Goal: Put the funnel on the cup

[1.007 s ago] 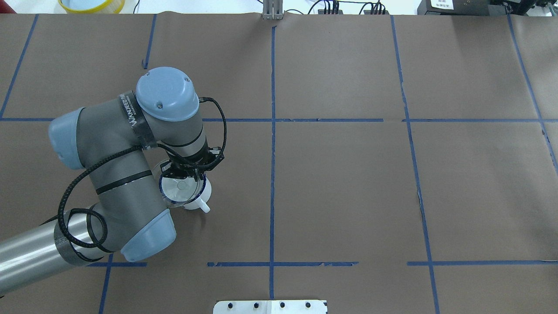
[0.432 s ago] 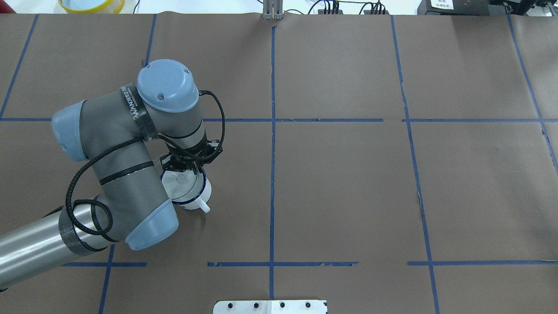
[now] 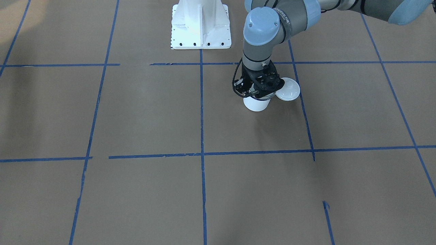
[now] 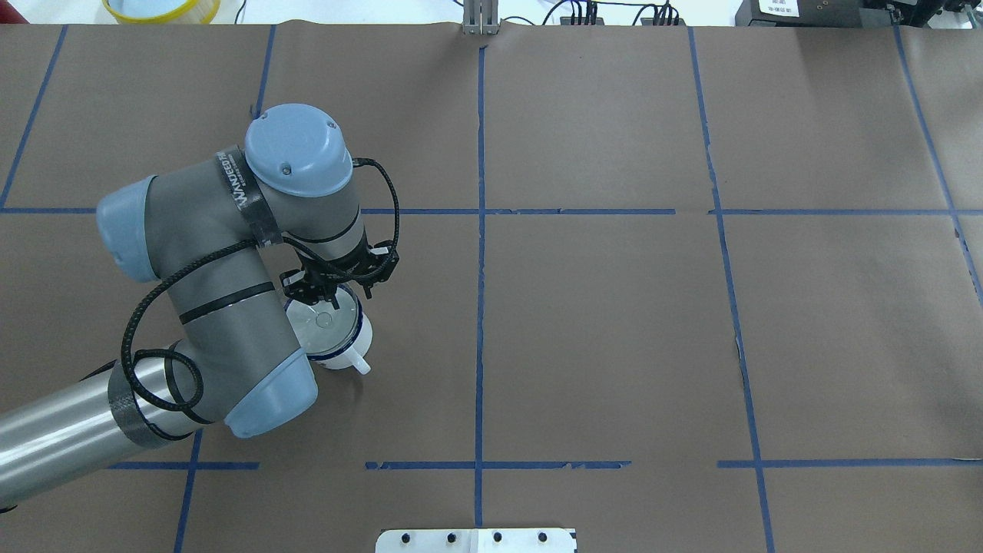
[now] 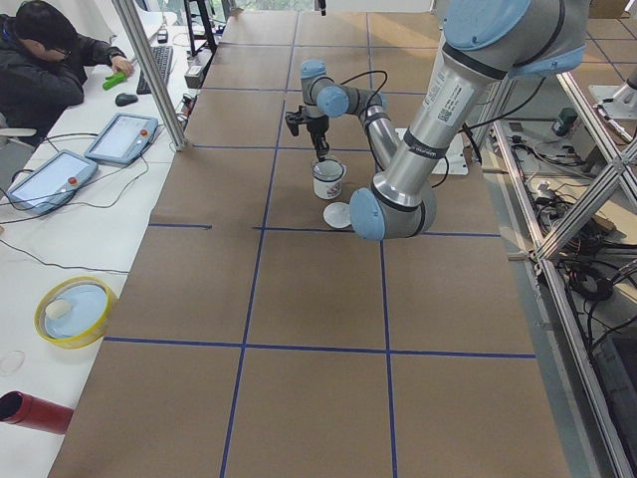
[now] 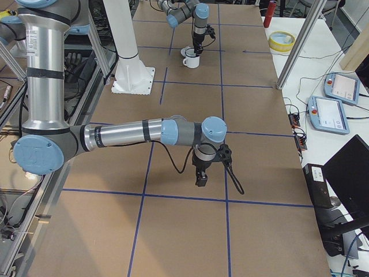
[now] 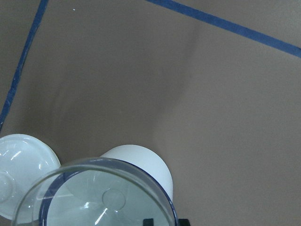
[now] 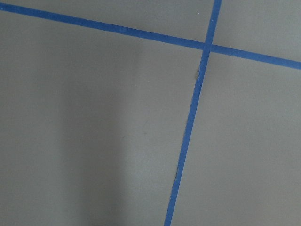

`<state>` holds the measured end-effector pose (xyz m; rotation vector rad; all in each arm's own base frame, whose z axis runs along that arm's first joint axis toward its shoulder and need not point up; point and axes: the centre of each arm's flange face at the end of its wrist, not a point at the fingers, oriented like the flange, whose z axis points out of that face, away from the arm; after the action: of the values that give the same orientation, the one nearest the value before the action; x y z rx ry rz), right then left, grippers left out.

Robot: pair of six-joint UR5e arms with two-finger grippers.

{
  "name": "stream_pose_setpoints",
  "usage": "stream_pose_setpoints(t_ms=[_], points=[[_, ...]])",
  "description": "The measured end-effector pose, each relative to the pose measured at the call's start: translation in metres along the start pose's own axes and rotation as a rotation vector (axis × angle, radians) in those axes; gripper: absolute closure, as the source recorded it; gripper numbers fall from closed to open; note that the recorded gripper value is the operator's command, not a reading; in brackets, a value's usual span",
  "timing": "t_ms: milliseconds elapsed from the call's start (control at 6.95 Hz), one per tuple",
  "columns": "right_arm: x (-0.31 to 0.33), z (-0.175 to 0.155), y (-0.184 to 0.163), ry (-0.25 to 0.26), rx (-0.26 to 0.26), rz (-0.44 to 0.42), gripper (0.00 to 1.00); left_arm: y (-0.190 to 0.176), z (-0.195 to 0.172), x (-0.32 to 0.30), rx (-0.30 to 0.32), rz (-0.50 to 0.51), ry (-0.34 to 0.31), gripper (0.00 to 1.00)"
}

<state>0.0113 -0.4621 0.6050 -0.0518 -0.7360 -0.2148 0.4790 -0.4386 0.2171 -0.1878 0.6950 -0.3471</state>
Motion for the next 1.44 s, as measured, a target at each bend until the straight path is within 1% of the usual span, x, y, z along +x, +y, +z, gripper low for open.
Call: stream_pose_setpoints(t_ms=[144,288,432,576,719,863,1007,1151,1295,1439], points=[[0.0,0.0,0.0,0.0,0.0,0.0,0.0,0.001,-0.002,0.001,0.0,0.002,0.003,0.0],[0.0,0.0,0.0,0.0,0.0,0.0,0.0,0.002,-0.007,-0.001,0.003,0.007,0.013,0.0],[0.0,0.0,0.0,0.0,0.0,0.0,0.0,-0.002,-0.025,-0.006,0.018,0.039,0.045,0.0],[0.0,0.0,0.0,0.0,0.0,0.0,0.0,-0.016,-0.056,-0.026,0.055,0.114,0.093,0.0],[0.0,0.0,0.0,0.0,0.0,0.0,0.0,-0.041,-0.083,-0.063,0.094,0.206,0.137,0.0],[0.0,0.0,0.0,0.0,0.0,0.0,0.0,-0.075,-0.1,-0.109,0.119,0.3,0.164,0.0],[0.0,0.0,0.0,0.0,0.0,0.0,0.0,-0.117,-0.111,-0.169,0.145,0.403,0.166,0.0],[0.0,0.0,0.0,0.0,0.0,0.0,0.0,-0.158,-0.117,-0.237,0.171,0.496,0.144,0.0],[0.0,0.0,0.0,0.0,0.0,0.0,0.0,-0.192,-0.12,-0.316,0.187,0.576,0.102,0.0],[0.0,0.0,0.0,0.0,-0.001,0.001,0.0,-0.216,-0.12,-0.4,0.195,0.633,0.051,0.0]])
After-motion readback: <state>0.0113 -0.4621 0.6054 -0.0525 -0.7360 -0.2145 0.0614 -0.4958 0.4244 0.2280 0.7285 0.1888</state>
